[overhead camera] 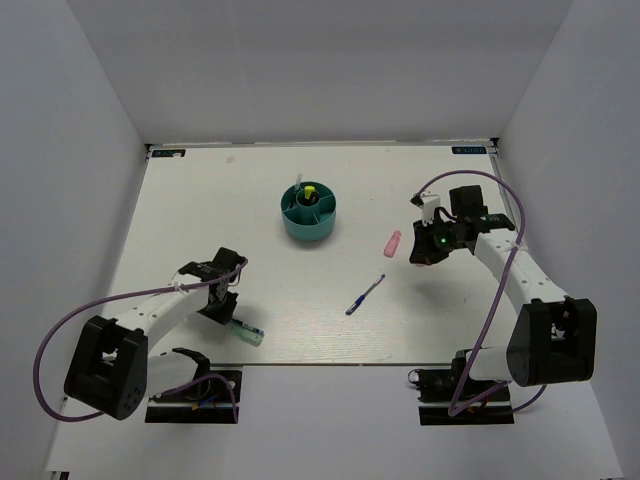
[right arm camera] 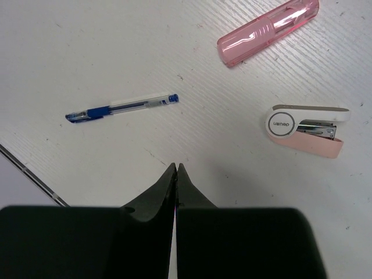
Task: Sort the stationery into containers
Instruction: Pick up the pen from the center of the board, then place the pen in the storage box.
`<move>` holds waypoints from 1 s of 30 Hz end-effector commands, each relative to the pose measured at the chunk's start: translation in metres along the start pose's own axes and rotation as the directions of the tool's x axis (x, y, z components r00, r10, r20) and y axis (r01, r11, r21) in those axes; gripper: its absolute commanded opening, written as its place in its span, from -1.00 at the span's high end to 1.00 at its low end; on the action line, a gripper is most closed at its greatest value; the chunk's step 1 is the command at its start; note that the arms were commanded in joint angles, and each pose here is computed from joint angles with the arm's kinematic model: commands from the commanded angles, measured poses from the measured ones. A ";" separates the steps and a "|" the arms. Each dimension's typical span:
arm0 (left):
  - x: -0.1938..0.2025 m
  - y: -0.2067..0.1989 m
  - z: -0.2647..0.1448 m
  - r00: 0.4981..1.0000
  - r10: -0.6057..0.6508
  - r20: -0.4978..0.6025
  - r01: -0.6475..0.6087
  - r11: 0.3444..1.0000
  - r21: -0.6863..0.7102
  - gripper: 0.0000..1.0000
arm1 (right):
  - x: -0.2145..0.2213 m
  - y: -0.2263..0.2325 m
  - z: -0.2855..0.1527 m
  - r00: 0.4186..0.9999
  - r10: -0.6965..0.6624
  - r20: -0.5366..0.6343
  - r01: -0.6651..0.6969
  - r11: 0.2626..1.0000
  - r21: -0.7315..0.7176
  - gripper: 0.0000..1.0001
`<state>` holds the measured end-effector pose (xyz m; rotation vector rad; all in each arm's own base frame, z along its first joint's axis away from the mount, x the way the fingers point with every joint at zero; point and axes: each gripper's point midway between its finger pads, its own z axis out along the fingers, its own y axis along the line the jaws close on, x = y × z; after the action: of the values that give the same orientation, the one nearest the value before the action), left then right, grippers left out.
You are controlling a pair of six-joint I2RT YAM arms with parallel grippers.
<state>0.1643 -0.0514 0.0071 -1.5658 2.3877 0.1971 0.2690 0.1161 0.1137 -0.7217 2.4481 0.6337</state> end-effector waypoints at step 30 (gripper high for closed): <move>-0.100 -0.369 -0.221 0.653 0.272 0.707 -0.737 0.444 0.509 1.00 | 0.003 0.019 0.002 0.998 -0.063 0.024 0.065 0.990 -0.124 0.79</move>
<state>0.4830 -0.1498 0.2229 -0.5669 2.0447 -0.2726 0.2555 0.1273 0.1137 -0.8035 2.4119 0.7480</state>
